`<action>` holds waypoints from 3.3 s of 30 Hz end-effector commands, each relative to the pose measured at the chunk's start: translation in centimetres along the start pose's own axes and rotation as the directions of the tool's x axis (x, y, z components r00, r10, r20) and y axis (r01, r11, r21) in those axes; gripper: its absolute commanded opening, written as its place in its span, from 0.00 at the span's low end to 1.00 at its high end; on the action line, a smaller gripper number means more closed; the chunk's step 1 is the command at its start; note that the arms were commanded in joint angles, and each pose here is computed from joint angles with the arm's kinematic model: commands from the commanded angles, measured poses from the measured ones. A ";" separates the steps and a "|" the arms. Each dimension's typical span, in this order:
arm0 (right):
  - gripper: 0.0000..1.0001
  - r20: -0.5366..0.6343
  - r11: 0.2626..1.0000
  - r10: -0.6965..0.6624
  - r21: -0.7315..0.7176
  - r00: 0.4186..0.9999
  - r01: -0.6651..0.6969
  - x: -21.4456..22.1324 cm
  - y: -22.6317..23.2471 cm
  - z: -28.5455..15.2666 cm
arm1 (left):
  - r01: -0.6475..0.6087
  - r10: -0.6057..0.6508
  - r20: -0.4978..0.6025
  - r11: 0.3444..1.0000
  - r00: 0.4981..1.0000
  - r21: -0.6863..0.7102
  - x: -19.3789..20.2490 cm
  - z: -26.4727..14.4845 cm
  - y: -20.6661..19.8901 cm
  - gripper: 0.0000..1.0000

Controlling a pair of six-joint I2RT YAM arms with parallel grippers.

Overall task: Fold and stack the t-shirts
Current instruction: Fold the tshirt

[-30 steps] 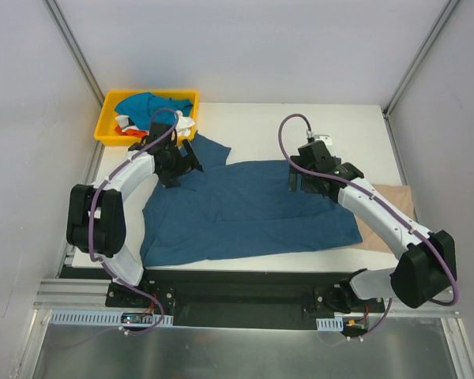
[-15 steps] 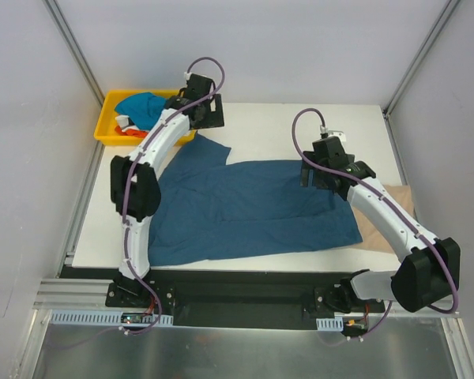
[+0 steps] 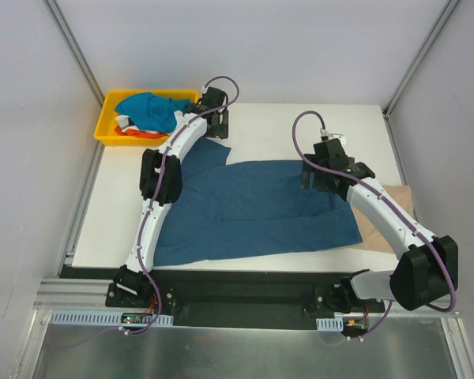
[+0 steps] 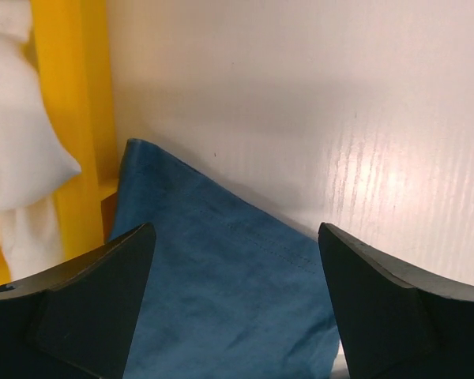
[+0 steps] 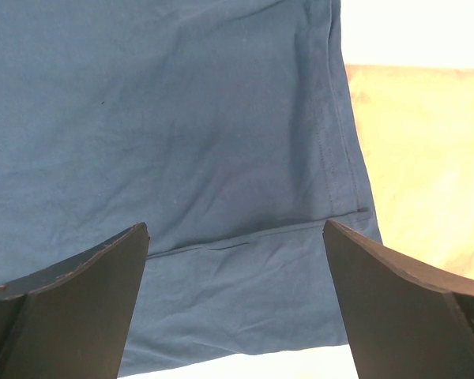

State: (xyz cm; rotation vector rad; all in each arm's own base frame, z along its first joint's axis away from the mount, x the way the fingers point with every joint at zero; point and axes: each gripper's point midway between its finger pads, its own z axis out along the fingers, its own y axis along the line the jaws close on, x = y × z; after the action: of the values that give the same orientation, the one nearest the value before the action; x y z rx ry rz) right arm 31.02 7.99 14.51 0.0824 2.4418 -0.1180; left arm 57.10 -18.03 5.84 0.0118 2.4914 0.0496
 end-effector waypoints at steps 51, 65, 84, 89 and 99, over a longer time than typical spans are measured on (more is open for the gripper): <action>0.89 -0.141 0.973 0.201 0.143 0.970 -0.180 -10.8 -4.2 17.4 | 0.125 -0.124 0.027 0.992 0.992 -0.014 -1.3 -6.4 2.8 0.00; 0.65 -0.273 0.970 0.185 0.205 0.944 -0.130 -8.6 -5.7 20.2 | 0.134 -0.132 0.022 0.989 0.991 -0.069 -0.4 -6.9 3.6 0.00; 0.01 -0.244 0.977 0.164 0.171 0.956 -0.124 -9.5 -5.8 18.4 | 0.146 -0.145 0.024 0.983 0.989 -0.111 0.3 -8.6 4.5 0.00; 0.01 -0.202 0.987 0.142 0.107 0.969 -0.122 -10.2 -5.3 16.1 | 0.175 -0.175 0.003 0.978 0.984 -0.112 1.7 -9.9 4.9 0.00; 0.01 -0.147 0.987 0.149 0.081 0.978 -0.138 -8.9 -5.7 11.6 | 0.218 -0.221 0.002 0.959 0.975 -0.180 6.0 -14.1 5.5 0.00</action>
State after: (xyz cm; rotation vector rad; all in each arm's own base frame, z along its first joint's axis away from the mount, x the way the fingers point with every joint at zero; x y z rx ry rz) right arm 44.78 0.65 8.29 0.3389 2.6690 -0.1701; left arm 45.94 -13.66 10.35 -0.2463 2.5517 0.1633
